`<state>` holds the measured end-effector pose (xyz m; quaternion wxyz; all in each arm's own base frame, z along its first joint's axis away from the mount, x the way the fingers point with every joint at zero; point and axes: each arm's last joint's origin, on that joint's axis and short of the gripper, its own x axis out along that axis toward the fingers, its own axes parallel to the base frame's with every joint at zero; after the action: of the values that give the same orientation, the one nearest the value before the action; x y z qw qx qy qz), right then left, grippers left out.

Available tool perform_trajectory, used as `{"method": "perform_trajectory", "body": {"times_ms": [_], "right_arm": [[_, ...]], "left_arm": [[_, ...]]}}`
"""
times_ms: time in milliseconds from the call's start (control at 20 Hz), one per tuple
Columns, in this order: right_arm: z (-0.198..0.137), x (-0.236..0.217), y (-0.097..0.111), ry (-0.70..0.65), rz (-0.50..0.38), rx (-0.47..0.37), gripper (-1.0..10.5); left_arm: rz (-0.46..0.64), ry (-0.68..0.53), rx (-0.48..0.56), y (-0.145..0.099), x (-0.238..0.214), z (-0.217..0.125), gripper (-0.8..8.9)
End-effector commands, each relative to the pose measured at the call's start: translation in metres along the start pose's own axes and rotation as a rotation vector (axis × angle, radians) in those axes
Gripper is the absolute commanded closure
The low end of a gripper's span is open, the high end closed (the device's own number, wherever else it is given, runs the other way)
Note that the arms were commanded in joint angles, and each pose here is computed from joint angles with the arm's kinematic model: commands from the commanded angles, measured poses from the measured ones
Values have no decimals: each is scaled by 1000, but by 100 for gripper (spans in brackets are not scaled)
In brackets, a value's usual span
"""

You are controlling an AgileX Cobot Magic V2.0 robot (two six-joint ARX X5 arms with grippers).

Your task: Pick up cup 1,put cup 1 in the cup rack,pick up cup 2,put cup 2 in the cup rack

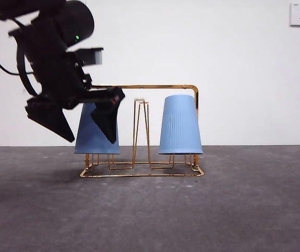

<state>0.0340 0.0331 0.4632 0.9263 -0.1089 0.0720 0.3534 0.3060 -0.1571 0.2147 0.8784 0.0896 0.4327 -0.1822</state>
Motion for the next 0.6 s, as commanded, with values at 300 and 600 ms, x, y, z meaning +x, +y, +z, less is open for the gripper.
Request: {"method": "perform_trajectory", "body": {"times_ms": [300, 600], "right_arm": [[-1, 1, 0, 7, 0, -4, 729], [-12, 6, 2, 146, 9, 2, 729]], "left_arm": [[-47, 112, -13, 2, -38, -11, 247], [-225, 176, -39, 0, -102, -27, 248]]}}
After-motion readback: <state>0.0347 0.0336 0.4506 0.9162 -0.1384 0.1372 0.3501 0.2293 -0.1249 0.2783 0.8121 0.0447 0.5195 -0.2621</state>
